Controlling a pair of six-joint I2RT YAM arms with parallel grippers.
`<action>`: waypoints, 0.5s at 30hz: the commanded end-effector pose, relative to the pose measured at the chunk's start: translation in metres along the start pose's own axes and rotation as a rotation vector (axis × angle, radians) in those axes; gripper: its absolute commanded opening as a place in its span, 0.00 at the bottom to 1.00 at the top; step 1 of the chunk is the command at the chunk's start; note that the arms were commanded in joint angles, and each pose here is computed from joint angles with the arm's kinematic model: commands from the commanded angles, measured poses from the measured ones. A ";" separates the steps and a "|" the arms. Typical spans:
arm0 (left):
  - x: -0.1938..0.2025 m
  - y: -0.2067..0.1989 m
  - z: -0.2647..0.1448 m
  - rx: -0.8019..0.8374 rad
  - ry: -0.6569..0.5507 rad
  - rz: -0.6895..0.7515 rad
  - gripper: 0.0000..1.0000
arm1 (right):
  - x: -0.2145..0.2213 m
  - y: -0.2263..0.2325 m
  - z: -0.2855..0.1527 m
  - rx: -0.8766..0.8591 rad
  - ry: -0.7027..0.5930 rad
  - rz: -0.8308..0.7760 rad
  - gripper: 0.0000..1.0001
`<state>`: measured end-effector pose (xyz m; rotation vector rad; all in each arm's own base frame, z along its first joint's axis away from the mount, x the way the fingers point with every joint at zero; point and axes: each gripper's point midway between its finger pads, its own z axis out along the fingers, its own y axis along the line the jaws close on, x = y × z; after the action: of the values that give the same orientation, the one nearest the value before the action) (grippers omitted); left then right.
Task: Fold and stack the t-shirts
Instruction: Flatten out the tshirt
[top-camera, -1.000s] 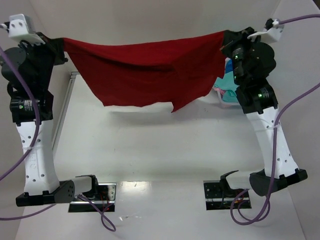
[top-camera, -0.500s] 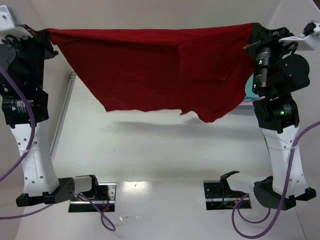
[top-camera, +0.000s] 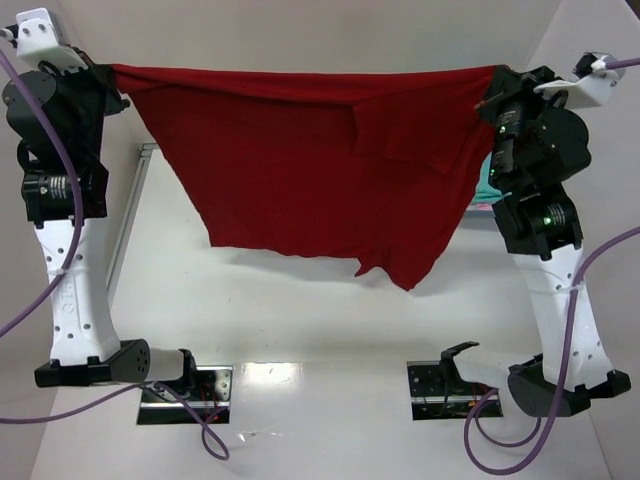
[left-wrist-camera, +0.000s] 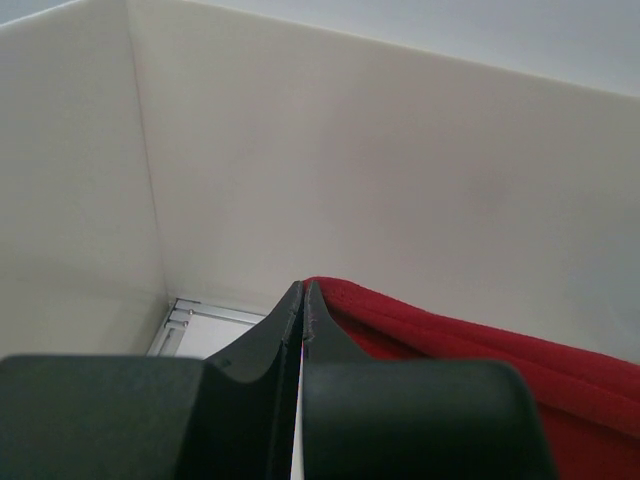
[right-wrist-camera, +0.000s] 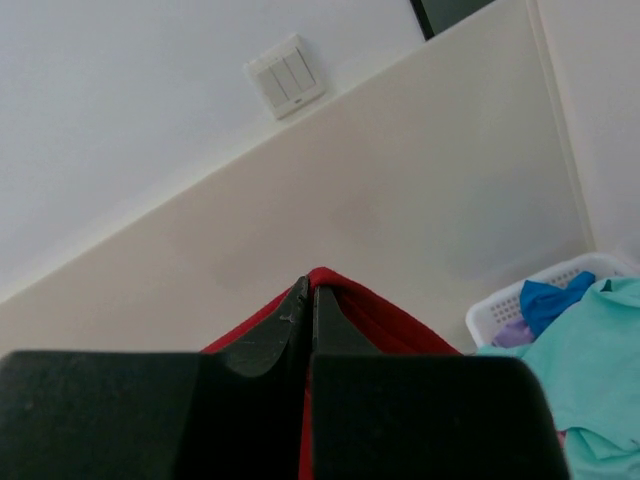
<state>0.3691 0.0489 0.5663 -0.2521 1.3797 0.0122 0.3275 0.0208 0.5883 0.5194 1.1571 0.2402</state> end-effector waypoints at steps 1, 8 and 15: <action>-0.026 0.006 0.008 -0.029 -0.090 0.027 0.00 | -0.007 -0.005 0.014 0.057 -0.068 -0.009 0.00; -0.038 0.000 0.022 -0.007 -0.100 0.048 0.00 | 0.004 0.007 0.039 0.049 -0.062 -0.070 0.00; -0.063 -0.007 0.025 0.018 -0.145 0.046 0.00 | -0.008 0.010 0.040 0.052 -0.091 -0.074 0.00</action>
<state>0.4031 0.0521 0.5973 -0.2188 1.3429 0.0259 0.3967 0.0366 0.5581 0.4724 1.2658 0.1116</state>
